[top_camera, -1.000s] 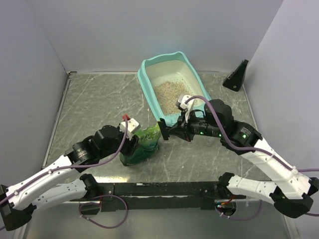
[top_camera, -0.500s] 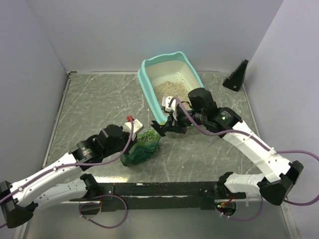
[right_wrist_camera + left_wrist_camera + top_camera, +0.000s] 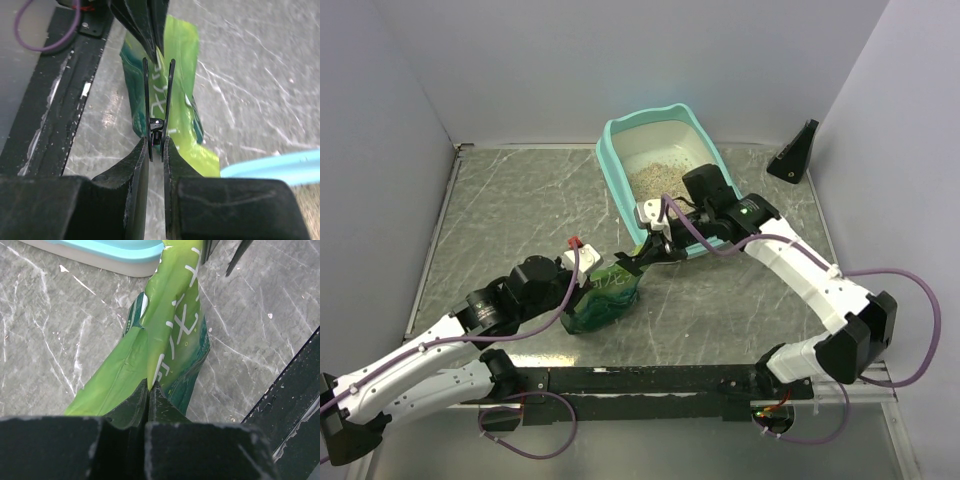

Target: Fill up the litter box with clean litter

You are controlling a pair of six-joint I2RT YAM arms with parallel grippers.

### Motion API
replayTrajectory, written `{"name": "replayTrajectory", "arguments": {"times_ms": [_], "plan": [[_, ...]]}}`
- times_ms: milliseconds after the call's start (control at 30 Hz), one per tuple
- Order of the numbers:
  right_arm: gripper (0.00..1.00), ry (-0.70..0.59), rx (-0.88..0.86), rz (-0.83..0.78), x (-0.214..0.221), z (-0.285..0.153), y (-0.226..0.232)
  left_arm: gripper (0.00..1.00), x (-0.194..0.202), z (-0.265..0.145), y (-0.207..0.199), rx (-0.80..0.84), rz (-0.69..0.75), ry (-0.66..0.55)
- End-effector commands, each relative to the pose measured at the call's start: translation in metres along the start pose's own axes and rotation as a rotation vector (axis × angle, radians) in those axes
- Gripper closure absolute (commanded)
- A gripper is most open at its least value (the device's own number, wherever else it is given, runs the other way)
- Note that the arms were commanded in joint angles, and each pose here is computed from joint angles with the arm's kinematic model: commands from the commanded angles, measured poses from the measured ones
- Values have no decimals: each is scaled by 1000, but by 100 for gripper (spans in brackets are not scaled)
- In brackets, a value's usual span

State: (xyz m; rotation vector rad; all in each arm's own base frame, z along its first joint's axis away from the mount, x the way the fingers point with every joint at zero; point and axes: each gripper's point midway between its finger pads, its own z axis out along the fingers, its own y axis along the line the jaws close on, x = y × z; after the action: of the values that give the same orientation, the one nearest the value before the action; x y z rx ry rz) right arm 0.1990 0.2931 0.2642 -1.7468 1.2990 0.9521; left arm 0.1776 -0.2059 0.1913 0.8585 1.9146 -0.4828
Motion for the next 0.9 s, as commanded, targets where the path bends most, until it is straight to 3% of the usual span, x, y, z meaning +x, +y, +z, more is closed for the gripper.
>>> {"name": "replayTrajectory", "arguments": {"times_ms": [0,567,867], "plan": [[100,-110,-64,-133,-33,-1,0,99,-18,-1,-1,7,-4,-73],[100,-111,-79,-121,-23,18,-22,99,-27,-10,-1,11,-23,-135],[100,28,-99,-99,8,28,-18,99,-28,-11,0,0,-27,-142]]}}
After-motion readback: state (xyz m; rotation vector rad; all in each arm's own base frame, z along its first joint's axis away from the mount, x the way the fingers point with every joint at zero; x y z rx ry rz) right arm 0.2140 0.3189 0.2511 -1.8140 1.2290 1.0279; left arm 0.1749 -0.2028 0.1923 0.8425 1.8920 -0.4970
